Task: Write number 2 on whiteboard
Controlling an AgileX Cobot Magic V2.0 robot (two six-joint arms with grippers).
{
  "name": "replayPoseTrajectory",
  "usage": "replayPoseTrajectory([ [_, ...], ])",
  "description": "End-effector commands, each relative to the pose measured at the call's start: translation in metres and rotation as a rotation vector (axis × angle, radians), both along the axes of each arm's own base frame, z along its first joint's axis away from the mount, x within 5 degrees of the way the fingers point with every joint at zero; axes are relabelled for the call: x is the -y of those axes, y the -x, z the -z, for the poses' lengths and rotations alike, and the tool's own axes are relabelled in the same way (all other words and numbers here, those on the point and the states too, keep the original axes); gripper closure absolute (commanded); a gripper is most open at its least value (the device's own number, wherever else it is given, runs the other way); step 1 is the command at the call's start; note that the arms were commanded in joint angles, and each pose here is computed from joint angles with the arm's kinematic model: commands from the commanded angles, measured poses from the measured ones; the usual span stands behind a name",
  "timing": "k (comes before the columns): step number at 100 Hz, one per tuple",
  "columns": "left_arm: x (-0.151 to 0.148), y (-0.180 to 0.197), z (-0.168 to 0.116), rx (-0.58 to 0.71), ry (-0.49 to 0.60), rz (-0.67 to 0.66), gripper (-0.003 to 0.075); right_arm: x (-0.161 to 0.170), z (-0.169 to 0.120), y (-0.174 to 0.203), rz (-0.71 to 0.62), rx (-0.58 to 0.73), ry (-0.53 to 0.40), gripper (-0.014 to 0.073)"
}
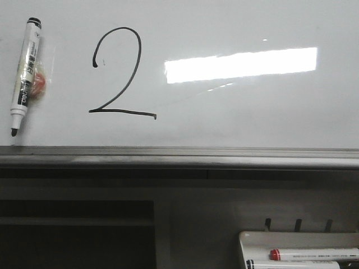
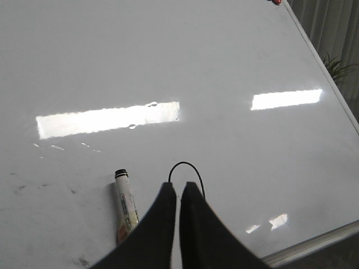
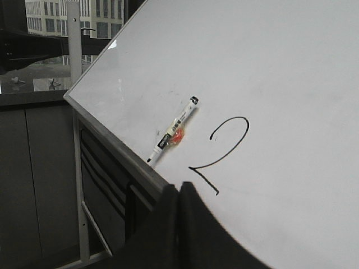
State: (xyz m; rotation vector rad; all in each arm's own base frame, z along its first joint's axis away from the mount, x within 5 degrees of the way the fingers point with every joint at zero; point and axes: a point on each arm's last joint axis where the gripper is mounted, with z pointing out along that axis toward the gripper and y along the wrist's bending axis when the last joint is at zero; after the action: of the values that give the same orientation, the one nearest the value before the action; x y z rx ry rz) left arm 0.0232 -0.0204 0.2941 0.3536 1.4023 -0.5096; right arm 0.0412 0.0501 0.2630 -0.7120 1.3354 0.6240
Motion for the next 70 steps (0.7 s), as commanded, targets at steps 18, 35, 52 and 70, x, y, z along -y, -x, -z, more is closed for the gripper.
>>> replayPoseTrajectory([
  [18, -0.004, 0.006, -0.010, 0.061, 0.092, -0.001, 0.0741, 0.006, 0.014, 0.001, 0.032, 0.023, -0.035, 0.0646],
  [35, -0.004, 0.006, -0.010, 0.061, 0.092, -0.001, 0.0741, 0.005, 0.018, 0.001, 0.029, 0.015, -0.025, 0.0646],
  [52, -0.004, 0.006, -0.010, 0.063, 0.093, -0.002, 0.0741, 0.005, 0.018, 0.001, 0.029, 0.015, -0.025, 0.0646],
  [70, -0.006, 0.002, -0.008, 0.146, -0.032, -0.076, 0.0741, 0.005, 0.018, 0.001, 0.029, 0.015, -0.025, 0.0646],
])
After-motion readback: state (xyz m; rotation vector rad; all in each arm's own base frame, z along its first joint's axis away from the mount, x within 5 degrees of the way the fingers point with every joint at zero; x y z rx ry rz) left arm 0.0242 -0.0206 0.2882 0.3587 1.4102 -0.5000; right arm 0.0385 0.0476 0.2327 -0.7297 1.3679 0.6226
